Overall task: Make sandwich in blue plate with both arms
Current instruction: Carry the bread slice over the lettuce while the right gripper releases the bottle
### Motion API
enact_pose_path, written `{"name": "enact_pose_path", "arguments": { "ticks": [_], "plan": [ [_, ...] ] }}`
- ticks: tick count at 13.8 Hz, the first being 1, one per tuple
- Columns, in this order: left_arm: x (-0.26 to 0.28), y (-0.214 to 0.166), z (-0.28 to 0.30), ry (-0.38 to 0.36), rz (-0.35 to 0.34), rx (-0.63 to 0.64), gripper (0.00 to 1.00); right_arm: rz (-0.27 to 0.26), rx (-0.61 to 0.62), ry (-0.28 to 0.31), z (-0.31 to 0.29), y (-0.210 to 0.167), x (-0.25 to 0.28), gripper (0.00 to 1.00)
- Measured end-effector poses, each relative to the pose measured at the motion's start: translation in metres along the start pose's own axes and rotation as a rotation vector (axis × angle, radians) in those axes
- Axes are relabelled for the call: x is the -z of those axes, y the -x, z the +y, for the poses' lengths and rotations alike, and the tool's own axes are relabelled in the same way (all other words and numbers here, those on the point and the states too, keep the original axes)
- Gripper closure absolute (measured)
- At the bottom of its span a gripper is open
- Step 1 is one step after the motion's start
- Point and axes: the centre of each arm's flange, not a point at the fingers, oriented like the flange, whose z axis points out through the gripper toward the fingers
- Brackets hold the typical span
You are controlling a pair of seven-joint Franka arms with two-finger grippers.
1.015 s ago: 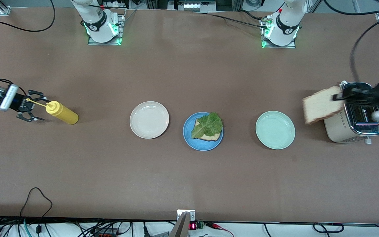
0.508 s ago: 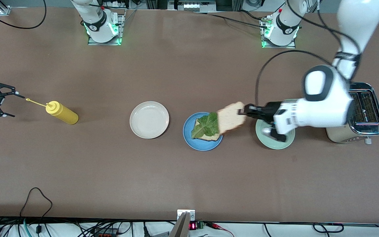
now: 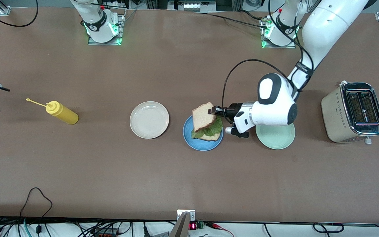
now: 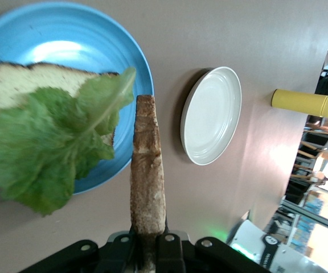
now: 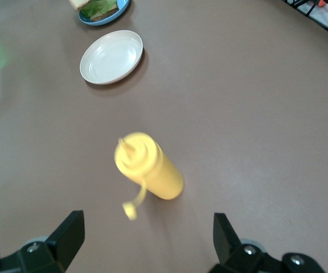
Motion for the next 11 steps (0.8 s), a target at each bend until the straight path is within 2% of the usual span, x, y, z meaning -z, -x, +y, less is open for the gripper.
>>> {"name": "enact_pose_path", "arguments": {
  "ticks": [2,4,6,8,11],
  "plan": [
    [-0.006,-0.003,-0.009,0.008,0.006,0.019,0.9,-0.092,-0.094,0.021,-0.027,-0.069,0.012,0.0],
    [-0.009,-0.006,-0.014,0.009,0.017,0.027,0.9,-0.186,-0.211,0.085,-0.06,-0.139,0.016,0.0],
    [-0.008,-0.011,-0.016,0.013,0.034,0.029,0.9,-0.253,-0.335,0.16,-0.092,-0.196,0.014,0.0],
    [-0.002,-0.017,-0.012,0.022,0.05,0.022,0.9,-0.294,-0.456,0.211,-0.113,-0.231,0.01,0.0],
    [0.0,-0.021,-0.012,0.027,0.056,0.023,0.9,-0.365,-0.609,0.279,-0.13,-0.255,0.005,0.0]
  ]
}}
